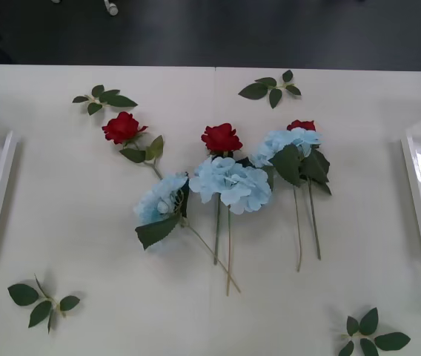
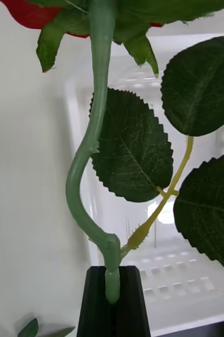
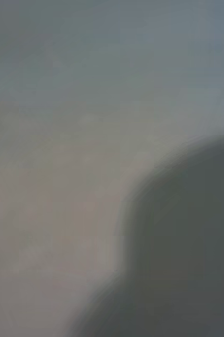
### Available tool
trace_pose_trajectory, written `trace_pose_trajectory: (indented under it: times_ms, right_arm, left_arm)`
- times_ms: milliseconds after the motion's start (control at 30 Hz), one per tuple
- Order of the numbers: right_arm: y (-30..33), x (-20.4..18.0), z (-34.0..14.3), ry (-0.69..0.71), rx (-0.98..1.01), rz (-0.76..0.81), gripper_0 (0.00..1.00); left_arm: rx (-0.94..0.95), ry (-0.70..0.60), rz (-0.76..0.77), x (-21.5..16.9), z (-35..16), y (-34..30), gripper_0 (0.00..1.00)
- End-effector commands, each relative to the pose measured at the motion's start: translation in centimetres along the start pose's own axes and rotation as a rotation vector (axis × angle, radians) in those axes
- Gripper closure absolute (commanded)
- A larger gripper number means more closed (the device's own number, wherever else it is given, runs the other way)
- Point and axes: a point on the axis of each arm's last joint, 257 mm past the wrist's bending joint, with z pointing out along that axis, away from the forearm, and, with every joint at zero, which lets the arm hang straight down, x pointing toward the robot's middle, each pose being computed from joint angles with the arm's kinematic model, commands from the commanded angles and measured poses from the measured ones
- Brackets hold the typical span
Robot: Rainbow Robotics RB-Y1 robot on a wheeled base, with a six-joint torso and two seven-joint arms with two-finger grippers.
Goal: Put the red flowers into the right box and the blue flowers into the left box
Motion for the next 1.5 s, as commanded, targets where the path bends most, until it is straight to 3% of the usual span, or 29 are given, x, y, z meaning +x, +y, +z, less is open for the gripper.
trace_pose_trajectory:
  times_ms: [33, 467, 733, 767, 800, 867, 933, 967, 1033, 1300, 1500]
  right_arm:
    - [-4.2, -0.6, -1.1, 0.001, 0.069, -0.033, 1.00]
    - [-11.7, 3.9, 2.9, 0.100, 0.201, 0.011, 1.00]
    - [-13.6, 7.1, 7.5, 0.066, 0.243, -0.038, 1.00]
    - [-13.7, 7.3, 7.7, 0.061, 0.244, -0.038, 1.00]
    - [-13.7, 7.5, 8.2, 0.050, 0.244, -0.046, 1.00]
    - [-13.8, 7.6, 8.7, 0.032, 0.247, -0.057, 1.00]
    - [-13.7, 7.5, 9.2, 0.012, 0.244, -0.064, 1.00]
    - [-13.5, 7.4, 9.4, 0.004, 0.239, -0.065, 1.00]
    - [-13.0, 6.7, 9.8, -0.026, 0.230, -0.069, 1.00]
    - [-12.0, 4.7, 10.7, -0.117, 0.215, -0.083, 1.00]
    - [-12.3, 4.4, 11.4, -0.144, 0.224, -0.090, 1.00]
  left_arm:
    - [-0.001, -0.065, 0.009, -3.0, -0.6, 1.5, 1.00]
    - [-0.027, -0.069, -0.008, -2.2, 2.0, 4.2, 1.00]
    - [-0.022, -0.046, 0.006, -1.1, 2.7, 3.6, 1.00]
    - [-0.019, -0.045, 0.007, -1.1, 2.7, 3.5, 0.94]
    - [-0.016, -0.045, 0.005, -1.1, 2.7, 3.4, 0.63]
    - [-0.010, -0.041, 0.009, -0.9, 2.8, 3.2, 0.33]
    - [-0.004, -0.035, 0.009, -0.7, 2.9, 2.9, 0.10]
    - [0.000, -0.033, 0.008, -0.7, 2.9, 2.8, 0.06]
    - [0.011, -0.030, 0.005, -0.6, 2.9, 2.5, 0.00]
    - [0.144, 0.016, -0.033, 0.0, 1.5, -1.6, 0.00]
    - [0.217, 0.076, 0.020, 1.0, -1.3, -5.8, 0.00]
